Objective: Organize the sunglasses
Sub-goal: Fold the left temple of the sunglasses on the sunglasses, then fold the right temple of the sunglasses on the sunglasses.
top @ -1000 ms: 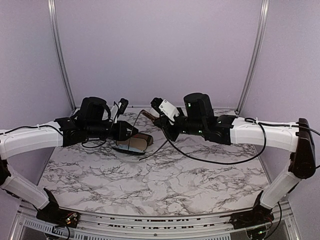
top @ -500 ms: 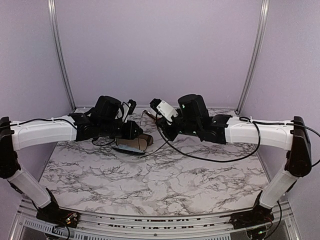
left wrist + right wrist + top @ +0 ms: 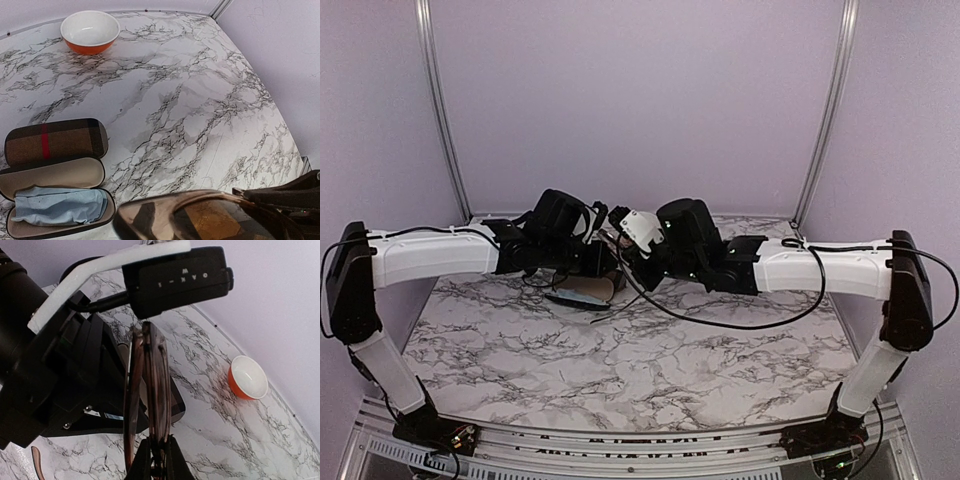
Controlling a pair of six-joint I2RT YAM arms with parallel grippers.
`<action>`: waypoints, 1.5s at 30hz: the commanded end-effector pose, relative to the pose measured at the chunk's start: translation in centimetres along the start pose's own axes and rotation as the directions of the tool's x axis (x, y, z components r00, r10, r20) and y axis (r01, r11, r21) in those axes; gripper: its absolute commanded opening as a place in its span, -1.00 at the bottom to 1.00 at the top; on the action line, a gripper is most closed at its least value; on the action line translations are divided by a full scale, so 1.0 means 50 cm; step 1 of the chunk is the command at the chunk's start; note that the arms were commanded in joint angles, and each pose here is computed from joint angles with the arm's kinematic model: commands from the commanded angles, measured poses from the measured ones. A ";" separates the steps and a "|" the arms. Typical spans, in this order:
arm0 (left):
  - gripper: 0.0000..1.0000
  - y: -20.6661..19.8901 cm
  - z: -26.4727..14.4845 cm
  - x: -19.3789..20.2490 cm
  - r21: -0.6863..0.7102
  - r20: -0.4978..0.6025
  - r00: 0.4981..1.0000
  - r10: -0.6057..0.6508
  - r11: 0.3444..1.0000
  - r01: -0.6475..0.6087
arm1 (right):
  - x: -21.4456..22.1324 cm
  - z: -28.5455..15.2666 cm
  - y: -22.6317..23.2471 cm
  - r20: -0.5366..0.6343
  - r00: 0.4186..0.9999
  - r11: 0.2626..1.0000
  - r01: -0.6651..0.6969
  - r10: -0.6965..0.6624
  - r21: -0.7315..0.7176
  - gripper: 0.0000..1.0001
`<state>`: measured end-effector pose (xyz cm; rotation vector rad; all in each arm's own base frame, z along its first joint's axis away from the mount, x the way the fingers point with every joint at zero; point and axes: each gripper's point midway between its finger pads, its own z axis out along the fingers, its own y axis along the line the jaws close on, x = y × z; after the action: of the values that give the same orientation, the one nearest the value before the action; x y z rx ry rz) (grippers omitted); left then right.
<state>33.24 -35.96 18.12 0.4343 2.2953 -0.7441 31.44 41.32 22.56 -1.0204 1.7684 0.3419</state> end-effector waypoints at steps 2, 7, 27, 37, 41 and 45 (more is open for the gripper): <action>-0.73 0.003 0.006 -0.011 -0.039 0.002 1.000 -0.017 0.999 0.017 | -0.058 -0.002 0.007 0.063 0.997 0.998 -0.052 0.050 0.024 -0.88; -0.74 0.010 0.004 -0.017 -0.062 0.011 1.000 -0.009 0.998 0.010 | -0.058 -0.003 -0.004 0.065 0.994 0.995 -0.089 0.085 0.054 -0.88; 0.63 0.082 -0.148 -0.051 -0.280 0.149 0.984 0.101 0.958 -0.056 | -0.056 -0.050 -0.088 0.110 0.980 0.961 -0.186 0.166 0.206 -0.87; 0.38 0.060 -0.205 -0.010 -0.168 0.147 0.988 0.040 0.986 -0.014 | -0.075 -0.085 -0.161 0.191 0.942 0.902 -0.323 0.276 0.286 -0.87; 0.14 0.050 -0.211 0.012 -0.126 0.115 0.993 0.016 0.992 -0.002 | -0.093 -0.099 -0.189 0.240 0.920 0.871 -0.375 0.309 0.318 -0.87; -0.08 0.041 -0.212 0.019 -0.099 0.098 0.995 0.000 0.995 0.009 | -0.118 -0.112 -0.201 0.283 0.906 0.856 -0.401 0.315 0.327 -0.85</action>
<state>29.64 -27.52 23.60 0.3155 2.1891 -0.5819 35.90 35.39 27.50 -0.4873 1.8178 0.2626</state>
